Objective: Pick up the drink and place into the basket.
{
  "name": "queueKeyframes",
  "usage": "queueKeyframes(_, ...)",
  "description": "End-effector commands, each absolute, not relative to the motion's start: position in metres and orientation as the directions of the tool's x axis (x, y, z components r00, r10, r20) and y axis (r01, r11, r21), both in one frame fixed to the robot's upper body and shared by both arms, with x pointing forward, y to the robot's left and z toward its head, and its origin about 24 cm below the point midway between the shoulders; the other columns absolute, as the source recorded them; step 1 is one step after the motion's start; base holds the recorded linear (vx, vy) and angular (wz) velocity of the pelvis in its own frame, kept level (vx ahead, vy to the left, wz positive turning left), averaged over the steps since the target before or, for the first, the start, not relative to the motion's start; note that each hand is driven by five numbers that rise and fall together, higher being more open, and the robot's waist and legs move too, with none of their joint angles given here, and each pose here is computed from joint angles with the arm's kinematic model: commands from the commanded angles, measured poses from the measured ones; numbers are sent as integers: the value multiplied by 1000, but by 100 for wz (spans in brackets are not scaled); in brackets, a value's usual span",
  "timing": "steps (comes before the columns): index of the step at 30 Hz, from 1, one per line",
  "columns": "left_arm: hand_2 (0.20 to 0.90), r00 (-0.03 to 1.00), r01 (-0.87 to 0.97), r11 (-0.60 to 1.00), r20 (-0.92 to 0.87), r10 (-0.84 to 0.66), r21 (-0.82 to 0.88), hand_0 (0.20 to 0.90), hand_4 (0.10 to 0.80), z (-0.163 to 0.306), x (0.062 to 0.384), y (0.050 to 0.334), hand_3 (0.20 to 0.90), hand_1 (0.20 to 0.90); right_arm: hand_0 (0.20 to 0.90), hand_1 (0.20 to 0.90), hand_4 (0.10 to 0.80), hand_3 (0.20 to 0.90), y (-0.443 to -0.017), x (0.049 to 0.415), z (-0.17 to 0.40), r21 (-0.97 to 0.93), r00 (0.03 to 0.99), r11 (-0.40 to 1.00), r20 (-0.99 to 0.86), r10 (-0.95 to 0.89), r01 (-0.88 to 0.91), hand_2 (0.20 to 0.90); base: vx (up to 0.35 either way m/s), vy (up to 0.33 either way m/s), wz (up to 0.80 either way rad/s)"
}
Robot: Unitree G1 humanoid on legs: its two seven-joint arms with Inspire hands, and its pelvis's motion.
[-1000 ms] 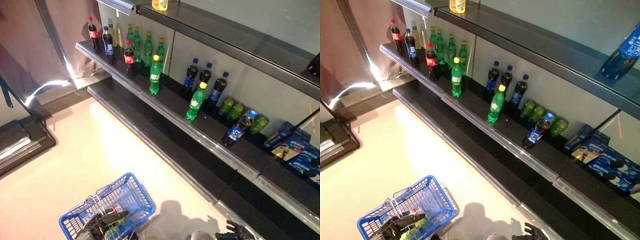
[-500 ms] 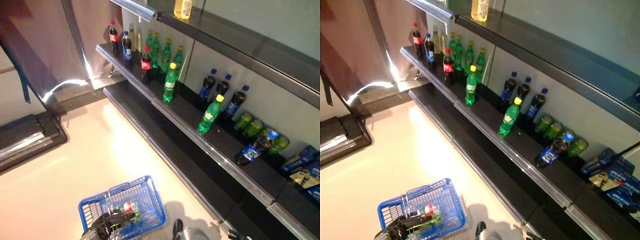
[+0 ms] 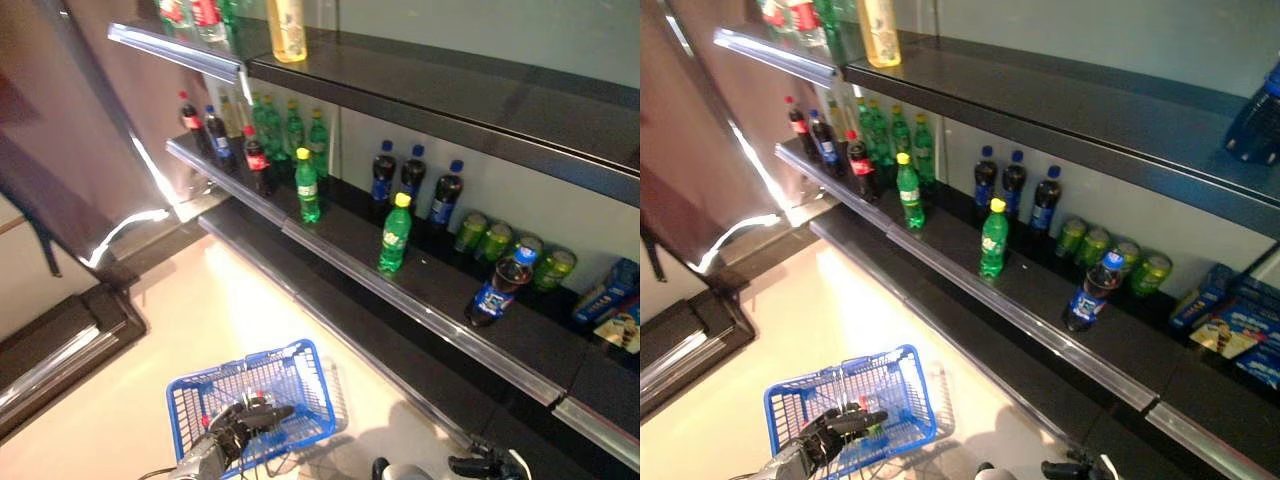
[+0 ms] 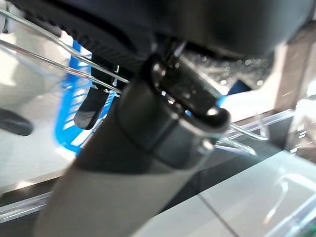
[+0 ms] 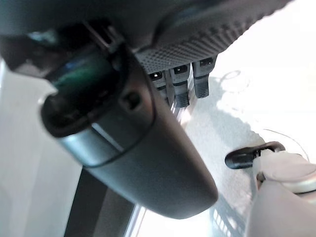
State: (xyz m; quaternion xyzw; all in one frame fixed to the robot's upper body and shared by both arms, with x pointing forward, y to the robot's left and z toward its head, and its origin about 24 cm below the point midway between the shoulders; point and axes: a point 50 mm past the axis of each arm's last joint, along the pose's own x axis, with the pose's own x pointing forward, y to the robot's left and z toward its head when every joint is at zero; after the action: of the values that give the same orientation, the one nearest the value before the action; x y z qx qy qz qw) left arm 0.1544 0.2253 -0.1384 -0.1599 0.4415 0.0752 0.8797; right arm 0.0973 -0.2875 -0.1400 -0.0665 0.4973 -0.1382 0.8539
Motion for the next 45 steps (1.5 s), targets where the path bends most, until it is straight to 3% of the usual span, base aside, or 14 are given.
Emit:
queueKeyframes(1, 300, 775, -226, 930, -631, -9, -290, 300, 100, -112, 187, 237, 200, 300, 827, 827, 715, 815, -300, 89, -137, -301, 457, 938, -819, -348, 174, 827, 303, 343, -96)
queueKeyframes(13, 300, 749, -265, 938, -660, 55, -223, 300, 100, -115, 176, 256, 200, 300, 829, 829, 718, 818, -284, 81, -144, -254, 466, 957, -836, -289, 138, 829, 106, 141, -68)
queueKeyframes(23, 300, 740, -310, 934, -662, 122, -175, 300, 100, -110, 177, 271, 200, 300, 829, 829, 718, 818, -269, 88, -149, -206, 456, 973, -860, -230, 102, 829, -1, -134, -68)
queueKeyframes(29, 300, 726, -318, 924, -681, 94, -211, 300, 100, -118, 166, 265, 200, 300, 827, 827, 715, 815, -279, 91, -145, -236, 448, 967, -858, -252, 92, 827, 33, -104, -8)
queueKeyframes(36, 300, 721, -247, 930, -693, -11, -272, 300, 100, -123, 168, 242, 200, 300, 827, 827, 715, 815, -306, 96, -134, -311, 440, 935, -825, -354, 169, 827, 124, 300, -49)
queueKeyframes(39, 300, 699, -262, 931, -715, 1, -255, 300, 100, -126, 162, 248, 200, 300, 827, 827, 715, 815, -305, 92, -136, -291, 437, 930, -823, -363, 224, 827, 142, 250, -25)
queueKeyframes(45, 300, 703, -319, 912, -710, 46, -256, 300, 100, -125, 159, 258, 200, 300, 832, 832, 720, 820, -295, 86, -141, -267, 436, 948, -842, -317, 173, 832, 70, 46, -6)
